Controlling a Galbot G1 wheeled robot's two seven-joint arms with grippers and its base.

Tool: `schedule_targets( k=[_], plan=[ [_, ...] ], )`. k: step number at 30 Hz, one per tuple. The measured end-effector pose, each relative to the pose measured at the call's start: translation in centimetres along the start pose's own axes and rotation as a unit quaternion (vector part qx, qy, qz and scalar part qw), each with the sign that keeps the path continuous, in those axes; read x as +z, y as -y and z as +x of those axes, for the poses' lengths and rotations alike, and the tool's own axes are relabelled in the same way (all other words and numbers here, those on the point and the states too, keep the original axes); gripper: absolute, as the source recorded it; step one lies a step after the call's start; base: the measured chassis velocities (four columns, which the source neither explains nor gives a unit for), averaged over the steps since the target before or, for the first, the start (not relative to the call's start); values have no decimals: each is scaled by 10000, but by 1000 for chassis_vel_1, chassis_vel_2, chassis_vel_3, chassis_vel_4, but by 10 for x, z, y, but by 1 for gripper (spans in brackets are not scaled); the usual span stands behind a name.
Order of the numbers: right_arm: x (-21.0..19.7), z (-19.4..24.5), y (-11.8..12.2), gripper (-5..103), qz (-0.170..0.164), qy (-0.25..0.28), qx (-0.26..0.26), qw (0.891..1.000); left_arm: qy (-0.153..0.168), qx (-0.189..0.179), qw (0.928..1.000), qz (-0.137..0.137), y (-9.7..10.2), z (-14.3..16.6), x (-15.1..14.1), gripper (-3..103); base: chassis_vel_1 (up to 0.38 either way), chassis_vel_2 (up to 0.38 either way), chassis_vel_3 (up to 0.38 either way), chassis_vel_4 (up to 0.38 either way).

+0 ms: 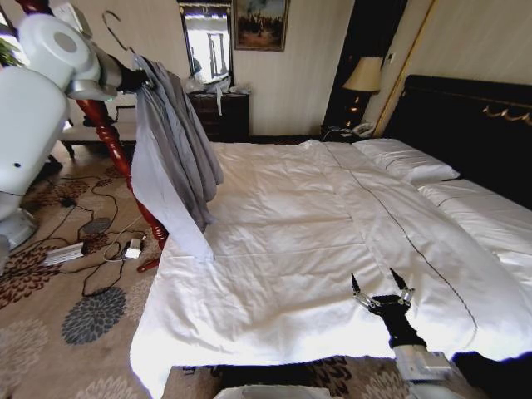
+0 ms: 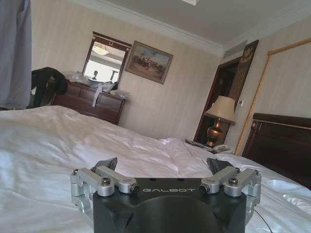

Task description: Pick up the clothes from the bed and hang them on the clothes hanger.

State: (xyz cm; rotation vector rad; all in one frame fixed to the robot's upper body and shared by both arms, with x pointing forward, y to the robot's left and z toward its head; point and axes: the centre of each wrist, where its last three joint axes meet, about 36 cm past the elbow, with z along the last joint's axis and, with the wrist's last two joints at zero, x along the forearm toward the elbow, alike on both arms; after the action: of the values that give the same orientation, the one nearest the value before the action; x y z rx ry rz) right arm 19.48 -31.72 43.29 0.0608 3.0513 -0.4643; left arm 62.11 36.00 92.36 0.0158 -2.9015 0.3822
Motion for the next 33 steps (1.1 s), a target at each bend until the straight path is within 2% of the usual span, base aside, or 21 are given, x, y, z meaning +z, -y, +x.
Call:
schedule_targets(
  k=[17,33],
  plan=[
    [0,0,0,100,0,-1,0,10000,47,-142,9998,119,-11,-12,-24,16,0,0,0,0],
    [0,0,0,100,0,0,0,10000,34,-353,9990,262,-36,-26,-40,16,0,0,0,0]
  ],
)
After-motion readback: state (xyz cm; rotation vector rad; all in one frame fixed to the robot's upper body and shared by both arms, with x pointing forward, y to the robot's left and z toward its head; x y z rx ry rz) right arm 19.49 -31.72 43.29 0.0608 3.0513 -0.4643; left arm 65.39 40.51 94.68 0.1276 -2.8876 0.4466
